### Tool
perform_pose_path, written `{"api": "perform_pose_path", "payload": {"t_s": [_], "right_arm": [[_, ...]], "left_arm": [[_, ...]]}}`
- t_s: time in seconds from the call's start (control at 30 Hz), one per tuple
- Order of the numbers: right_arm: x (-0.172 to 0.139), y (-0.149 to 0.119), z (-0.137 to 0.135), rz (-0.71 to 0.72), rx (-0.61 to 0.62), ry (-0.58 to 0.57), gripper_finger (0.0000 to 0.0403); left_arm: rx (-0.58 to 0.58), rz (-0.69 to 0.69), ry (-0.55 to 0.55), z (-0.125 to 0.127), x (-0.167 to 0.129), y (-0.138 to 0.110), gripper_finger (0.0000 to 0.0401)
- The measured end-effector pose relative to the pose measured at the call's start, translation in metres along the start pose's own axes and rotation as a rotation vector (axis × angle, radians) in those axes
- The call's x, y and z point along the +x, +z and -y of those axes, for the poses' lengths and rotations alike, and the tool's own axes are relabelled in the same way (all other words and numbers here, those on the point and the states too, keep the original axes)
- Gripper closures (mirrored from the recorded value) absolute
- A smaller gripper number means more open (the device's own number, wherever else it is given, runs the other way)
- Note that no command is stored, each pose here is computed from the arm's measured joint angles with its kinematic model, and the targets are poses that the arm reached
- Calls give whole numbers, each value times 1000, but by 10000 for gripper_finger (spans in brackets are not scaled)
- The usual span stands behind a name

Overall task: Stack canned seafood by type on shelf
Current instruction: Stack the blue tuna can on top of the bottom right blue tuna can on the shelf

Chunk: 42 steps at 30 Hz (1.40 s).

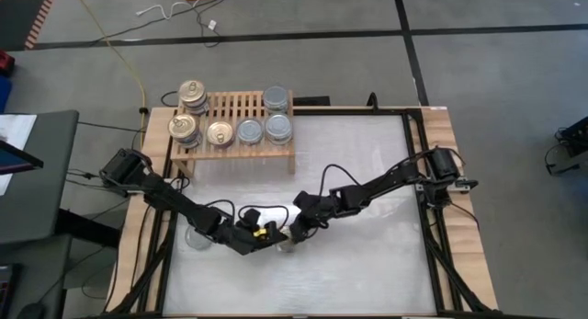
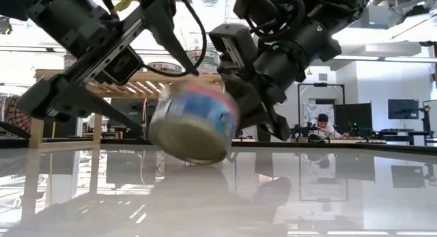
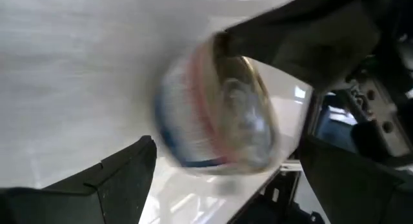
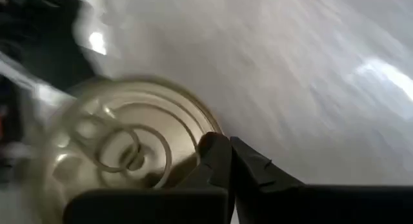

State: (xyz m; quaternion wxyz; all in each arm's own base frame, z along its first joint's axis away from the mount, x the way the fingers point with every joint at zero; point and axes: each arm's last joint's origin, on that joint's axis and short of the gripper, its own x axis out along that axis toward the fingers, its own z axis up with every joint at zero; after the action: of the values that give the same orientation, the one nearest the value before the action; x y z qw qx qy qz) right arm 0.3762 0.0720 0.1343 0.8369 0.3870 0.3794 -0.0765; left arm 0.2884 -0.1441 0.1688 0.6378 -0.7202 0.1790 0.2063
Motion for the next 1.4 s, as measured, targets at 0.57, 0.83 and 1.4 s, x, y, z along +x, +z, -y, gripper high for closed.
{"api": "perform_pose_path", "payload": {"t_s": [0.57, 0.83, 1.4], "right_arm": [[-15, 4, -7, 9, -52, 9, 376], [-36, 7, -8, 24, -69, -81, 382], [-55, -9, -40, -3, -135, -319, 385]], "left_arm": [[-42, -4, -15, 2, 0, 0, 36], [-36, -4, -13, 2, 0, 0, 36], [154, 37, 101, 3, -20, 10, 36]]}}
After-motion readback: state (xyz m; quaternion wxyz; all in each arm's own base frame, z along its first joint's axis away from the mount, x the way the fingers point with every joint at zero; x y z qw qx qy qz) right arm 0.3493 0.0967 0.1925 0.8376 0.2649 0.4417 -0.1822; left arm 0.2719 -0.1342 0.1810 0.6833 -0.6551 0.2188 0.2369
